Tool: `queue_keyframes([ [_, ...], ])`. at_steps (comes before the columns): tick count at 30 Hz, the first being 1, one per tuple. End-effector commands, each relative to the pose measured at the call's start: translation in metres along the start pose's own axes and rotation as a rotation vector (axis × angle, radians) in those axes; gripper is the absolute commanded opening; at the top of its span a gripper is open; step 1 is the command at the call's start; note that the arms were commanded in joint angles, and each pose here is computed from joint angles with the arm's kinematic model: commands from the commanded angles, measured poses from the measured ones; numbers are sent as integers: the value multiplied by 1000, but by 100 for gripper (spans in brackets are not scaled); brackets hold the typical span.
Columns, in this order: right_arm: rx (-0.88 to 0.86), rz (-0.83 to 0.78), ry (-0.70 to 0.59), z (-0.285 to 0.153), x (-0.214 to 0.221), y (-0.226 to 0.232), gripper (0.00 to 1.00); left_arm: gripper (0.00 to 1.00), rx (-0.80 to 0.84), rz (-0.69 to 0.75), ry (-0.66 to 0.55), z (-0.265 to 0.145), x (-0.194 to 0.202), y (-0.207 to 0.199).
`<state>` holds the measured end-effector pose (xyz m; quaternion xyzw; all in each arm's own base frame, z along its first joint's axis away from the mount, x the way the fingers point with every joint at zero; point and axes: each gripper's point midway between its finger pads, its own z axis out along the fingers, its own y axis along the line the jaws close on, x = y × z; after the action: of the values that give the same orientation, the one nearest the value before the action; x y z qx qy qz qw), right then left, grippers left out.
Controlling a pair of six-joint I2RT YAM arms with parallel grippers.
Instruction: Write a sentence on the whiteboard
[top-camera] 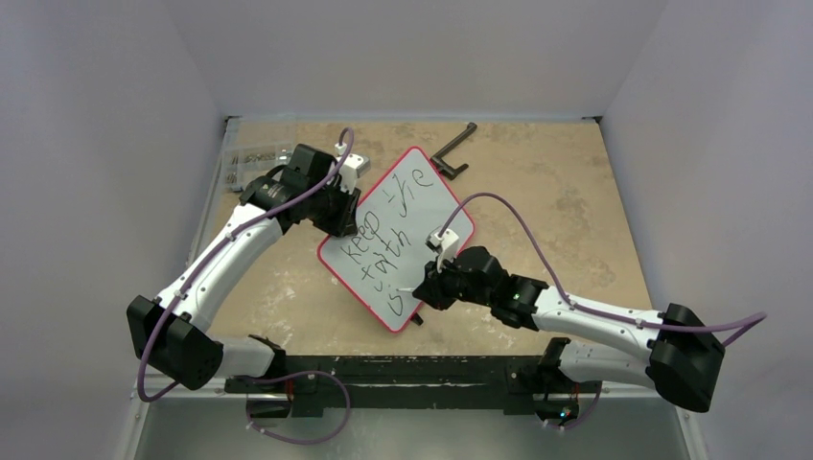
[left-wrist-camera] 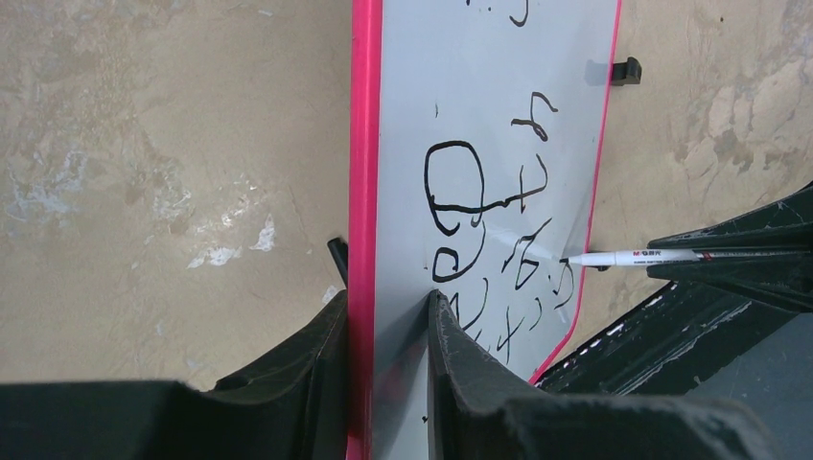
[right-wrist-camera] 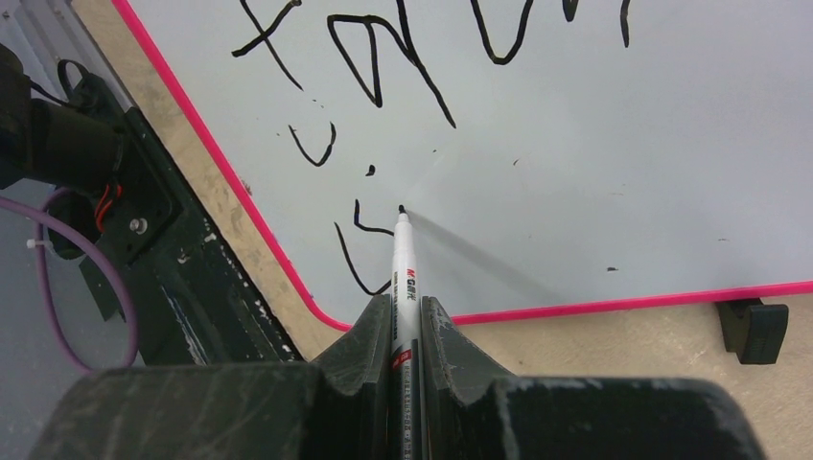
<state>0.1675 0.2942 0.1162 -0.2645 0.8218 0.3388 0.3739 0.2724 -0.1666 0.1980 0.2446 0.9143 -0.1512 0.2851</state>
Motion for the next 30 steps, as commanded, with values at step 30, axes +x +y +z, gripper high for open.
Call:
queue_keyframes([
  [30, 19, 1, -151, -12, -69, 5, 0, 0, -240, 60, 66, -3, 14, 49],
])
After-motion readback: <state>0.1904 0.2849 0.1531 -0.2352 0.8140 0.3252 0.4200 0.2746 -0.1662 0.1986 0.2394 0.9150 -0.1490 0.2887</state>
